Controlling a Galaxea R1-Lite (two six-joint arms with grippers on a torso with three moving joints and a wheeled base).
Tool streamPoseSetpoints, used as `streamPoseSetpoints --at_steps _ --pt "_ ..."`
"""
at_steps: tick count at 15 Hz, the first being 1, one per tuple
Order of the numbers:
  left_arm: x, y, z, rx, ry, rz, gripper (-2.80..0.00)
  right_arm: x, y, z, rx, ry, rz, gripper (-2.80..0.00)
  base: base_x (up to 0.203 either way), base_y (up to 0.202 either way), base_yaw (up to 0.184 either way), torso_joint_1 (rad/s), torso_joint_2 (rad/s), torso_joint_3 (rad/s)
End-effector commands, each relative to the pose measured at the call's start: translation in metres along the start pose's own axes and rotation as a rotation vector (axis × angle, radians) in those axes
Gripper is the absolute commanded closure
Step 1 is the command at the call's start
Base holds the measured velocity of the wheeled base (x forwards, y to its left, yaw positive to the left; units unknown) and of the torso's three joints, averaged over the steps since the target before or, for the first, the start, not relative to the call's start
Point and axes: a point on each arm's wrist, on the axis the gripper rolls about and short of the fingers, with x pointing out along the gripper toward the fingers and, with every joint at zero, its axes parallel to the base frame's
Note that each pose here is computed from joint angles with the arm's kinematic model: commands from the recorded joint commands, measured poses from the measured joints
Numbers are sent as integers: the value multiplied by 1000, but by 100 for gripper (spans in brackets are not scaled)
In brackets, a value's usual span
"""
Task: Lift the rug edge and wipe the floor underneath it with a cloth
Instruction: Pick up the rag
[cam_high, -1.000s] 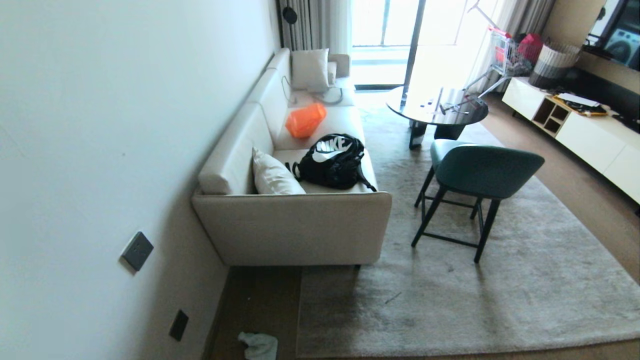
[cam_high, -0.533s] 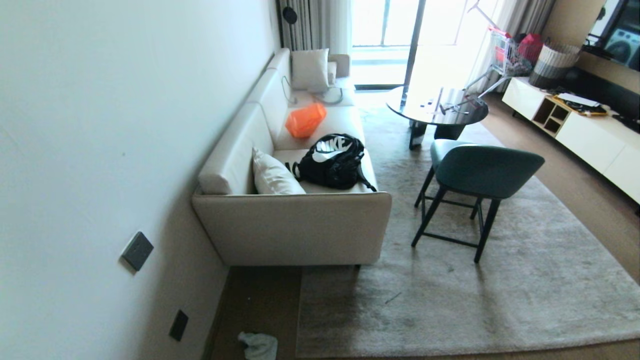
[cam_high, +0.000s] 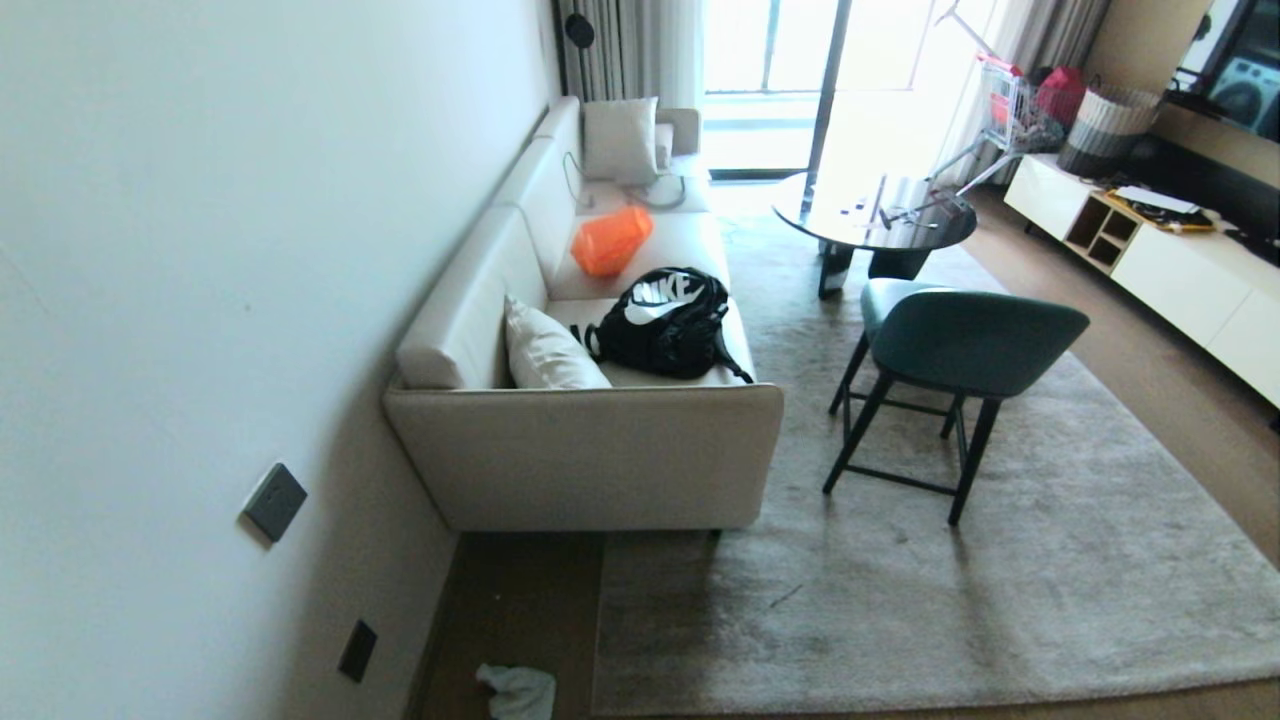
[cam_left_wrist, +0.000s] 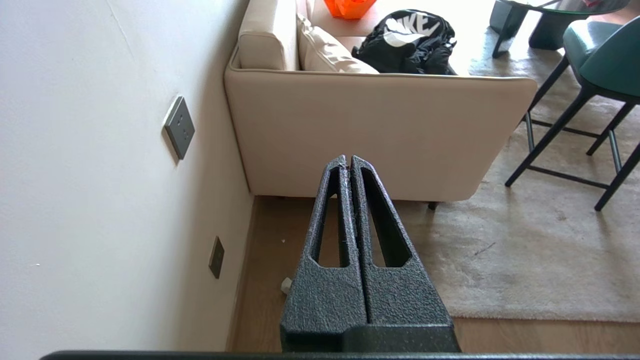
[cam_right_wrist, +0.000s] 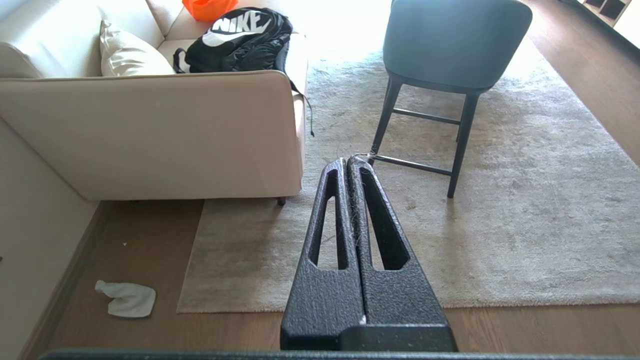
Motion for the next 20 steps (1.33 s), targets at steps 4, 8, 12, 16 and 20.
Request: streamPoseSetpoints --at_steps 4,8,12,16,20 --pt "0 0 0 -2 0 1 0 0 0 0 0 1 0 0 0 0 0 0 0 0" --pt "0 0 0 -2 0 1 0 0 0 0 0 1 0 0 0 0 0 0 0 0" --pt "0 0 0 -2 1 1 0 0 0 0 0 1 0 0 0 0 0 0 0 0" --pt "0 0 0 -2 0 1 0 0 0 0 0 1 0 0 0 0 0 0 0 0" --pt "0 0 0 -3 0 1 0 0 0 0 0 1 0 0 0 0 0 0 0 0"
